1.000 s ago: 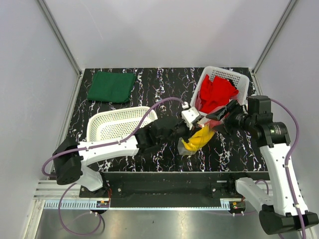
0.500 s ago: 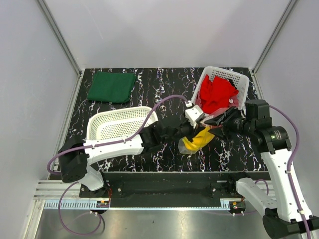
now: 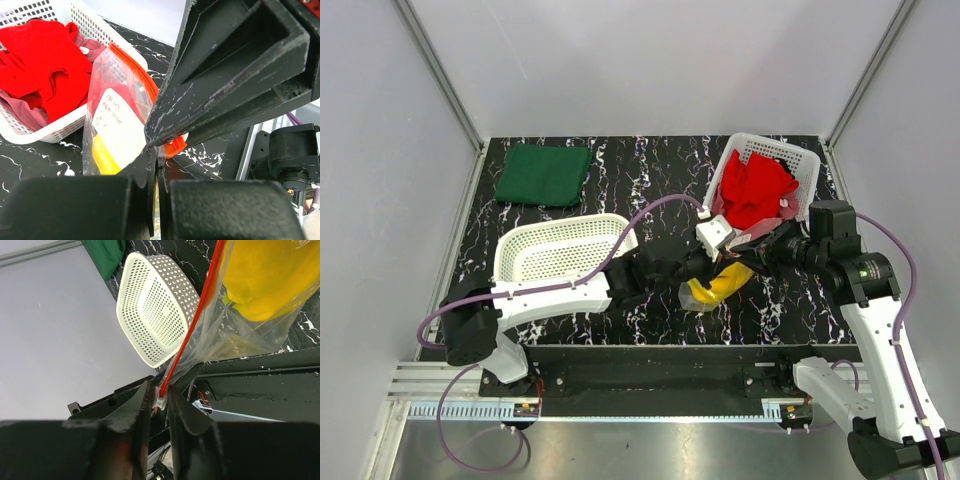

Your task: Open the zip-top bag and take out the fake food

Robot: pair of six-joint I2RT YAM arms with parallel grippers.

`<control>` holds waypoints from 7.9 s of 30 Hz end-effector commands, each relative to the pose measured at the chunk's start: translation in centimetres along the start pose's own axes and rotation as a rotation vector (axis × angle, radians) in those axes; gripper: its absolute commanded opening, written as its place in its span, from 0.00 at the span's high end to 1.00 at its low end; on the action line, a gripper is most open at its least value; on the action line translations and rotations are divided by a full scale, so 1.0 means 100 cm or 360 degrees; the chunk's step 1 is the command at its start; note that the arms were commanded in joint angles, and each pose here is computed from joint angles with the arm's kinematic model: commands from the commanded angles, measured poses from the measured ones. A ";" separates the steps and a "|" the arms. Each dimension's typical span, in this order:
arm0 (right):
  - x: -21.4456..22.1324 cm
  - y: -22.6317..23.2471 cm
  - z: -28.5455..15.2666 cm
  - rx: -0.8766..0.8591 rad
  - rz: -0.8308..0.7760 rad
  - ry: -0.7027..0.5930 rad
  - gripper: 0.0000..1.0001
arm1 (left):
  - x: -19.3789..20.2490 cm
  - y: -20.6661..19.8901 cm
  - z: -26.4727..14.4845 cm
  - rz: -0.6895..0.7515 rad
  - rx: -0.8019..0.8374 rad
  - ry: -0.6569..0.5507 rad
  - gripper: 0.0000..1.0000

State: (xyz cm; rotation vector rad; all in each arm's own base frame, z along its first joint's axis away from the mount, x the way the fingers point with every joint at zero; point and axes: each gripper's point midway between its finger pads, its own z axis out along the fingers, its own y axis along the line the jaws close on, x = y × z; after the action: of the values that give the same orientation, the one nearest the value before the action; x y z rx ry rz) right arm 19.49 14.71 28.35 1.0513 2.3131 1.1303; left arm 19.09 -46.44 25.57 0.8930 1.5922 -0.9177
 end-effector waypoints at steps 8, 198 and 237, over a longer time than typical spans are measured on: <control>-0.009 -0.003 0.006 0.0000 -0.0005 -0.0089 1.00 | -0.039 0.004 -0.019 -0.0015 -0.0052 -0.0288 1.00; 0.057 0.043 0.062 -0.0303 -0.0944 0.0551 1.00 | 0.078 0.129 0.010 -0.0228 -0.0669 0.0108 0.60; 0.050 0.010 0.058 -0.0140 -0.1169 0.0549 1.00 | 0.136 0.099 -0.081 -0.0309 -0.0756 0.0769 0.09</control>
State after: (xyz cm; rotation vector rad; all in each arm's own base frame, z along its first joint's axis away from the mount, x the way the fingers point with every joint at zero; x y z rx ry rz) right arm 20.03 21.53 24.10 -0.0125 2.5879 1.1041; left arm 21.77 -35.40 11.37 0.6812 2.2573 -0.5425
